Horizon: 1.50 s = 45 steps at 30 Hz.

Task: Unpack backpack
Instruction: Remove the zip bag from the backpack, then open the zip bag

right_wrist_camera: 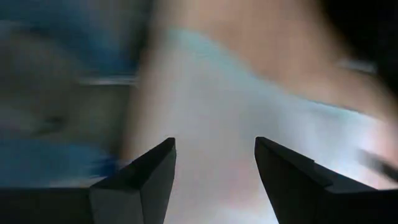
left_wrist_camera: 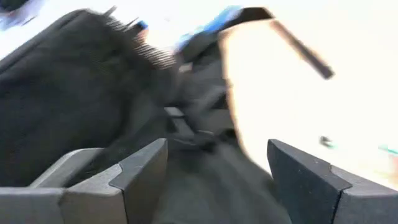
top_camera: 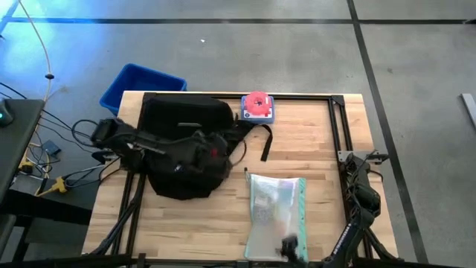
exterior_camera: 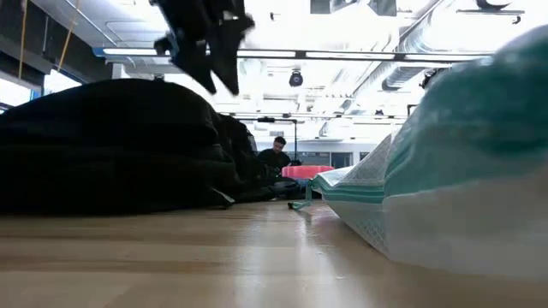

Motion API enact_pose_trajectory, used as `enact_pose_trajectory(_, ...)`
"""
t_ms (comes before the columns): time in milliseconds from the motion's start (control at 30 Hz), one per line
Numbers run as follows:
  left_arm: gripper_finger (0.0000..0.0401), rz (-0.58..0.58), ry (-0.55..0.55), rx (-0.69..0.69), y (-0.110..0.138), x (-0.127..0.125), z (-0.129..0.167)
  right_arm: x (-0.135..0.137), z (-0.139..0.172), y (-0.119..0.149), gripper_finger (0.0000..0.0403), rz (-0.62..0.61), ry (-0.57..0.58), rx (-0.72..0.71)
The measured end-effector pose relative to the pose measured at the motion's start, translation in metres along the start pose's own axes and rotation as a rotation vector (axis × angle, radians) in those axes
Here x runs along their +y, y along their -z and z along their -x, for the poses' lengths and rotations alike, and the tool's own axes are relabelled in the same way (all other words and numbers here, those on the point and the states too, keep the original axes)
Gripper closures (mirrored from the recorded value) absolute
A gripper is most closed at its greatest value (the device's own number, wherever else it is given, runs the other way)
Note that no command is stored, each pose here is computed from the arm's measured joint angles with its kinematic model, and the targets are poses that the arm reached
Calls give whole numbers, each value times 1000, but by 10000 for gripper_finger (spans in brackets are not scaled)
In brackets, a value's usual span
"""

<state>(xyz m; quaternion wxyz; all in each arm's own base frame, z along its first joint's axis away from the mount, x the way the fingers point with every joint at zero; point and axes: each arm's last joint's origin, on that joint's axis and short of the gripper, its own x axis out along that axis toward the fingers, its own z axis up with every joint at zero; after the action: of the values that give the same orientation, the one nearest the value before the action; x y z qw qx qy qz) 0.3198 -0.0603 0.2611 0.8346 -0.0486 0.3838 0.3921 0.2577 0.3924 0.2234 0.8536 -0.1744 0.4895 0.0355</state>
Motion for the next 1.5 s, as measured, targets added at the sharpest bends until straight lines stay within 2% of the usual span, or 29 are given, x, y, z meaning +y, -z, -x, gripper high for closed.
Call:
enact_pose_trajectory(67,147,-27,65,-44,5,-13,12,14,3,-7,199,1,-172,-45)
enact_pose_trajectory(133,147,-55,155,-89,9,-32,17,20,2,-12,199,-13,-268,-75)
enact_pose_trajectory(233,147,-107,306,-148,12,-66,12,22,-10,-7,199,-57,-300,-39)
enact_pose_trajectory(333,147,-153,416,-211,12,-95,-9,21,-27,5,199,-111,-288,46)
enact_pose_trajectory(433,147,-185,435,-240,13,-111,-47,18,-44,20,199,-149,-237,122)
enact_pose_trajectory(533,147,-192,378,-204,15,-110,-88,6,-57,33,199,-212,-130,236)
enact_pose_trajectory(633,147,-162,379,-44,20,-98,-118,-10,-64,50,199,-275,45,359)
enact_pose_trajectory(733,148,-114,402,147,25,-84,-130,-26,-62,65,199,-296,252,443)
enact_pose_trajectory(833,154,-111,408,250,32,-82,-120,-42,-58,80,199,-293,469,502)
enact_pose_trajectory(933,162,-140,453,242,38,-90,-94,-52,-54,90,199,-260,472,468)
enact_pose_trajectory(1033,166,-169,526,178,41,-100,-57,-67,-42,96,199,-330,533,463)
enact_pose_trajectory(1100,168,-231,569,125,44,-105,-31,-73,-31,98,199,-350,512,451)
enact_pose_trajectory(1233,169,-425,646,58,63,-115,8,-79,7,95,199,-425,433,385)
enact_pose_trajectory(1300,169,-576,633,25,76,-118,20,-76,24,91,199,-435,379,331)
enact_pose_trajectory(1400,169,-826,544,-11,98,-119,28,-70,51,82,199,-394,304,169)
enact_pose_trajectory(1500,169,-995,398,-84,113,-121,31,-51,61,72,199,-284,228,-83)
